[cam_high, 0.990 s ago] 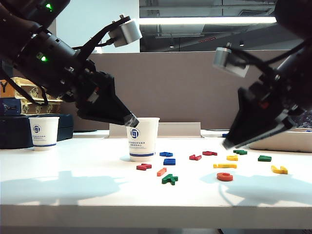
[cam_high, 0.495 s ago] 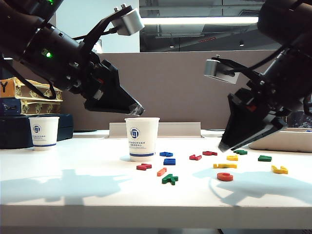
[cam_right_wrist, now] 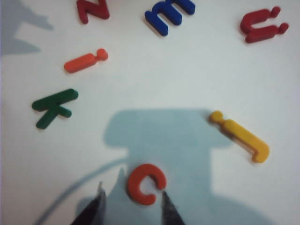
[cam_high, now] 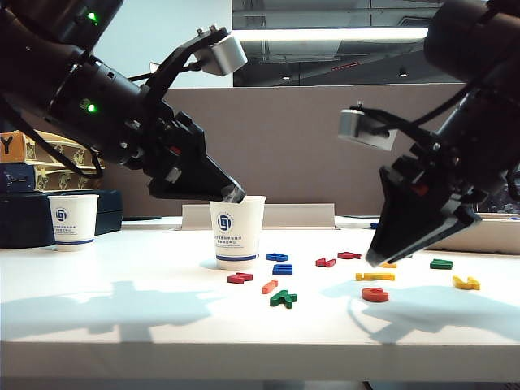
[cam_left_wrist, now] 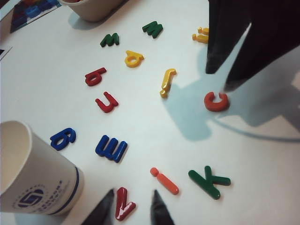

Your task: Pick up the letter "c" and put it in the paper cup.

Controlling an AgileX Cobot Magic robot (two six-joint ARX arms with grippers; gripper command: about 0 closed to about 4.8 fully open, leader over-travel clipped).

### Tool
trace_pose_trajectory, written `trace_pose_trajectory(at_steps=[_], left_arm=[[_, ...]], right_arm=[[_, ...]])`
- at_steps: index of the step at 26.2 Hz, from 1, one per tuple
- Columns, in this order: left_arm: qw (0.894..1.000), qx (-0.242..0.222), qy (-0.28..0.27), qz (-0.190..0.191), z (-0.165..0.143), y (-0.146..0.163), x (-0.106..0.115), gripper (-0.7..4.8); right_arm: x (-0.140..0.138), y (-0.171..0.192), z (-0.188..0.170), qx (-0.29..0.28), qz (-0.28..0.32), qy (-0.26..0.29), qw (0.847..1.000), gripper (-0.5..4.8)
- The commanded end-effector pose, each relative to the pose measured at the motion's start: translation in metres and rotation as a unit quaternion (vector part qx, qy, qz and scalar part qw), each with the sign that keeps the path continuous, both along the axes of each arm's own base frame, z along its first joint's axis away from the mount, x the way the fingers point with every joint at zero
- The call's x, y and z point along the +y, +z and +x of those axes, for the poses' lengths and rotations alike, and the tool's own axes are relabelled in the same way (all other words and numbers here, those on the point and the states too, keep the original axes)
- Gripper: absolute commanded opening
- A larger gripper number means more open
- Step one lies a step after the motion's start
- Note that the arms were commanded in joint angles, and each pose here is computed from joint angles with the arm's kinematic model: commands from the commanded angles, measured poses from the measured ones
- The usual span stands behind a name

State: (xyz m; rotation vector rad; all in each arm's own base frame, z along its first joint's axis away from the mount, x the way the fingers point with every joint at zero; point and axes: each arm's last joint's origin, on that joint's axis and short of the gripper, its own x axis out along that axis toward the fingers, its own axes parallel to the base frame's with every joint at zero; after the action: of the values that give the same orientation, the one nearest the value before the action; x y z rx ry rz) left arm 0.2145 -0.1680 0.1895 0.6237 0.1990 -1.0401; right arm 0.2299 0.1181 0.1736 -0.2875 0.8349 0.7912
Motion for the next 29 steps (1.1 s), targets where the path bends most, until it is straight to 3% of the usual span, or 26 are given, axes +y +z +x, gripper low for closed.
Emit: trace_pose_trajectory(at_steps=[1,29], left_arm=[[1.000,-0.012,-0.002,-0.007,0.001,0.004,-0.001,0.95],[1.000,-0.008,0.001,-0.011,0.001,0.004,-0.001,0.94]], right_arm=[[0.002,0.001,0.001,-0.002,0.005,0.003,1.000,1.54],[0.009,-0.002,0.017,0.030,-0.015,0.000,0.999,1.81]])
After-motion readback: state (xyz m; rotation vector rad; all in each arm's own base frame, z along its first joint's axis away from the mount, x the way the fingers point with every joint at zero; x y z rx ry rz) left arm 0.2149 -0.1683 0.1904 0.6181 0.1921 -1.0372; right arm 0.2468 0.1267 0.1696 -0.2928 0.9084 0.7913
